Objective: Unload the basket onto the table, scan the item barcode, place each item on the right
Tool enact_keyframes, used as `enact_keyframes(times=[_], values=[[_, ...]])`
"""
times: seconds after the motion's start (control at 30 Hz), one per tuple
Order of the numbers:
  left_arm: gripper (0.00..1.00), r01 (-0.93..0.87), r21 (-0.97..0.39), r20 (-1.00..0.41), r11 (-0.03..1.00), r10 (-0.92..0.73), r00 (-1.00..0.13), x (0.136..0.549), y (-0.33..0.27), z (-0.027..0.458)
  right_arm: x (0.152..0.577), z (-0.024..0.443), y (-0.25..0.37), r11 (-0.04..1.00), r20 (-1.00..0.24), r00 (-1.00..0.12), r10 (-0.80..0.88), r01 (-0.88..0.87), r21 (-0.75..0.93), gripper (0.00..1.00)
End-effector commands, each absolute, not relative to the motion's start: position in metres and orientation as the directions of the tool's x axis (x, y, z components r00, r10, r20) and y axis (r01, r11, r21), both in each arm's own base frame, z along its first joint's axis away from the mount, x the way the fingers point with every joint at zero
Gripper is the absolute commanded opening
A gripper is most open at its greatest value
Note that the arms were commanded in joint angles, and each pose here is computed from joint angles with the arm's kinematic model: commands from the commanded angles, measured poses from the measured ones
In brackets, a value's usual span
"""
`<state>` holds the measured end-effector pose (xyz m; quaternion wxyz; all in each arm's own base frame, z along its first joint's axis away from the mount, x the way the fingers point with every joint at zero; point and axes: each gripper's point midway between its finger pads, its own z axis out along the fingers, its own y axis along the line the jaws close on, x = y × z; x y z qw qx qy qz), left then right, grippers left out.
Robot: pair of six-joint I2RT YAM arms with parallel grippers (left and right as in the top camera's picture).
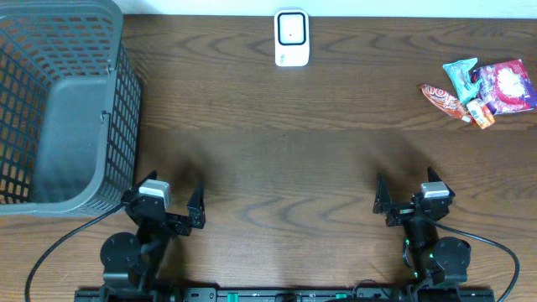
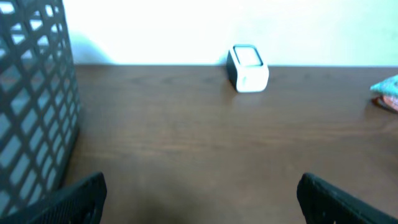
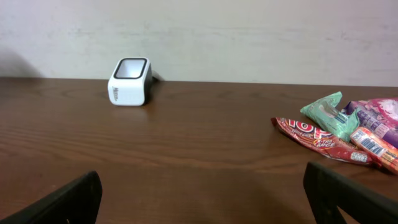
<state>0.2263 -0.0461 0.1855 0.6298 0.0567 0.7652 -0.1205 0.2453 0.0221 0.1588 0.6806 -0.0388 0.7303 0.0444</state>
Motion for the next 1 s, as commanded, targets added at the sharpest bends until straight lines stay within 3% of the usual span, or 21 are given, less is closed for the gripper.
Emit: enact_keyframes(times=[0.0, 0.27, 0.43, 0.63, 0.97], values=[[0.98, 0.257, -0.122, -0.987, 0.959, -0.088, -0.138, 0.228, -0.048, 0.19, 0.245, 0.158, 0.023, 0.993, -0.998, -0.069, -0.011, -0.121, -0.002, 0.99], [0.98, 0.253, -0.087, -0.996, 0.964, -0.093, 0.014, 0.237, -0.045, 0.199, 0.245, 0.158, 0.023, 0.993, -0.998, -0.069, -0.011, -0.121, -0.002, 0.99], [0.98, 0.199, -0.157, -0.984, 0.967, -0.172, 0.057, 0.243, -0.034, 0.196, 0.245, 0.158, 0.023, 0.993, -0.998, -0.068, -0.011, -0.121, -0.002, 0.99], [0.98, 0.132, -0.166, -0.984, 0.977, -0.173, 0.044, 0.245, -0.023, 0.191, 0.245, 0.158, 0.023, 0.993, -0.998, -0.069, -0.011, -0.121, -0.002, 0.99], [0.98, 0.105, -0.061, -0.989, 0.993, -0.046, -0.141, 0.243, -0.021, 0.141, 0.245, 0.158, 0.023, 0.993, -0.998, -0.069, -0.011, -0.121, -0.002, 0.99]])
